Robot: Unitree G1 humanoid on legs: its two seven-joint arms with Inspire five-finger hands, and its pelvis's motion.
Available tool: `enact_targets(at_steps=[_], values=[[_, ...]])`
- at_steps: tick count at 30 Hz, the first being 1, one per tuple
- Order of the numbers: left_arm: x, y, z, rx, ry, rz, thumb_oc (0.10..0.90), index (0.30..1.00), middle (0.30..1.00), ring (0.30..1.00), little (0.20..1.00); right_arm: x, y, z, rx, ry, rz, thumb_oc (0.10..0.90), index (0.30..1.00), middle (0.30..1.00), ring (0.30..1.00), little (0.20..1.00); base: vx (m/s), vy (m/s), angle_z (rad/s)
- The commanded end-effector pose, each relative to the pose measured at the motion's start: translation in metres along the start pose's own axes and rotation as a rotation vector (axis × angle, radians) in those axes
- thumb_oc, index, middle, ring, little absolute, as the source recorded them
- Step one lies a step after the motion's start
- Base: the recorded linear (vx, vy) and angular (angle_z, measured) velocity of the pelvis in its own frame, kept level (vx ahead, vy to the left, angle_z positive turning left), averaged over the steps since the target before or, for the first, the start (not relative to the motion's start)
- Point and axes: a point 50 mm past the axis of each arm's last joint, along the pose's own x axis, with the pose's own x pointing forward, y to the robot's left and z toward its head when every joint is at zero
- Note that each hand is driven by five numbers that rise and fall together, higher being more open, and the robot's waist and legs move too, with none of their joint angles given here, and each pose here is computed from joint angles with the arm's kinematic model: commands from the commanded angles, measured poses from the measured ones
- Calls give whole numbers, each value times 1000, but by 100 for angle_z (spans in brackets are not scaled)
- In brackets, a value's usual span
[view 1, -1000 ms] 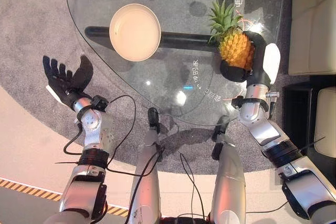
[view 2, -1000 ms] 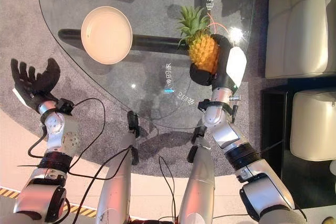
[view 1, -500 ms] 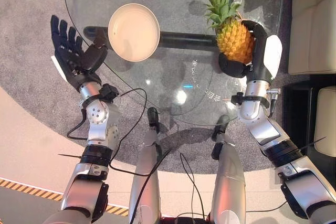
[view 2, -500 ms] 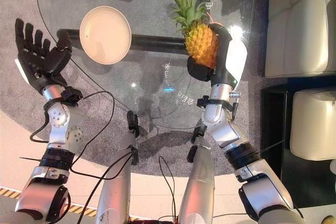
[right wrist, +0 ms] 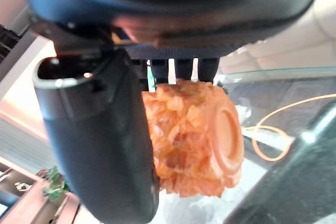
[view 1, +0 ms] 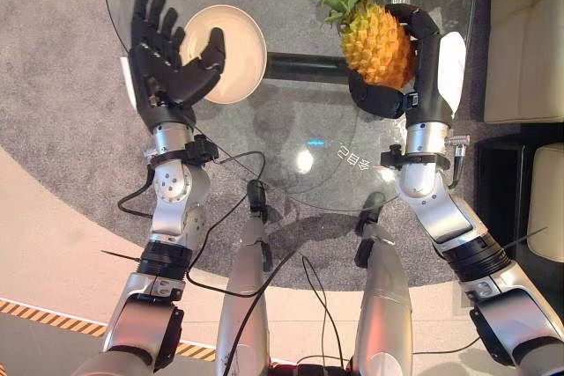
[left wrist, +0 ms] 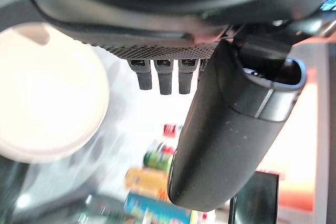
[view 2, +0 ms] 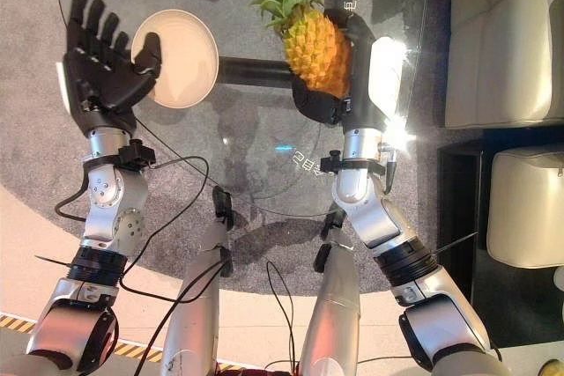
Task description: Pick up the fruit to the plate
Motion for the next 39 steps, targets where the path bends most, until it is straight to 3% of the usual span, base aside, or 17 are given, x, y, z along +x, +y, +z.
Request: enact_targets(at_steps=[1, 18, 39], values=[[12, -35, 42, -162, -159, -175, 800, 900, 900, 900, 900, 23, -33, 81, 168, -397, -162, 100, 300, 300, 300, 200, 0, 0, 0], [11, -75, 12, -450, 122, -284, 800, 900, 900, 900, 900, 24, -18, 108, 230, -473, -64, 100, 300, 300, 300, 200, 0, 0, 0], [5, -97, 13, -612, 173, -413, 800, 900, 900, 900, 900, 20, -4, 114, 225, -484, 42, 100, 300, 300, 300, 200, 0, 0, 0]])
